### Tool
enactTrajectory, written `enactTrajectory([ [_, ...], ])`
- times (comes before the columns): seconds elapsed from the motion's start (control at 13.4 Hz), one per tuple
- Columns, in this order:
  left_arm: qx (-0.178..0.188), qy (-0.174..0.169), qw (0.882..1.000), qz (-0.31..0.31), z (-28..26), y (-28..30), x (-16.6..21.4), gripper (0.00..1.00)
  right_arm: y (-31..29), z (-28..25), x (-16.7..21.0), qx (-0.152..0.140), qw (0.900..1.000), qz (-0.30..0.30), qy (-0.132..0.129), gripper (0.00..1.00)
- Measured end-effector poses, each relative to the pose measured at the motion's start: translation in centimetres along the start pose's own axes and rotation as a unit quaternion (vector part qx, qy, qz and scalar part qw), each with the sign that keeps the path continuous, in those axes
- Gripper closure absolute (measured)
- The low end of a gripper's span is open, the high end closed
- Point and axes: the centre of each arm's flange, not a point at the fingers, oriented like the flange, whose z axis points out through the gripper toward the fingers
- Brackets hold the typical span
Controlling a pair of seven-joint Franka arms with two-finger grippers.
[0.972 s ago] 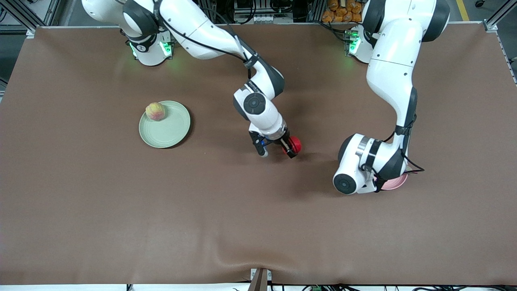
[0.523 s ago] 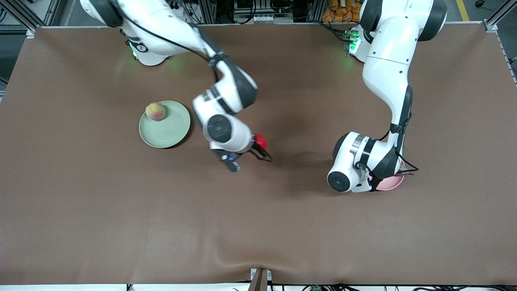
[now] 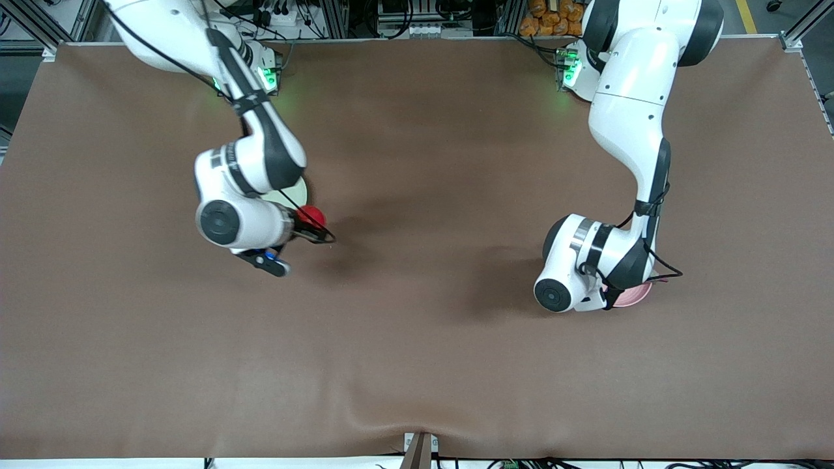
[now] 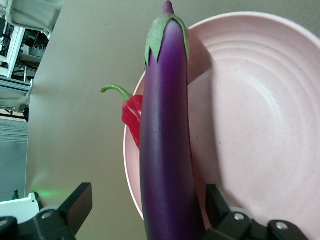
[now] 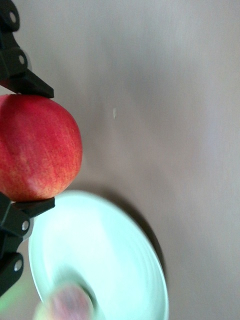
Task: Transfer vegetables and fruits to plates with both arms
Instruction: 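Grasp the red apple with the right gripper and carry it to the green plate, then lower the eggplant onto the pink plate while the right gripper releases the apple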
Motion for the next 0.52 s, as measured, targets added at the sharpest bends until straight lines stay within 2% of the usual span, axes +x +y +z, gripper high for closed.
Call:
enactTrajectory([
  [0.3,-0.002,0.003,1.0,0.001,-0.3,0.0,-0.2,0.0,8.2,1.3,3.6,0.012,0.999,-0.045,-0.025,0.15],
  [0.52,-0.017,0.004,1.0,-0.004,-1.9,-0.6,0.2,0.0,10.1,3.4,3.7,0.01,0.998,-0.049,-0.034,0.15],
])
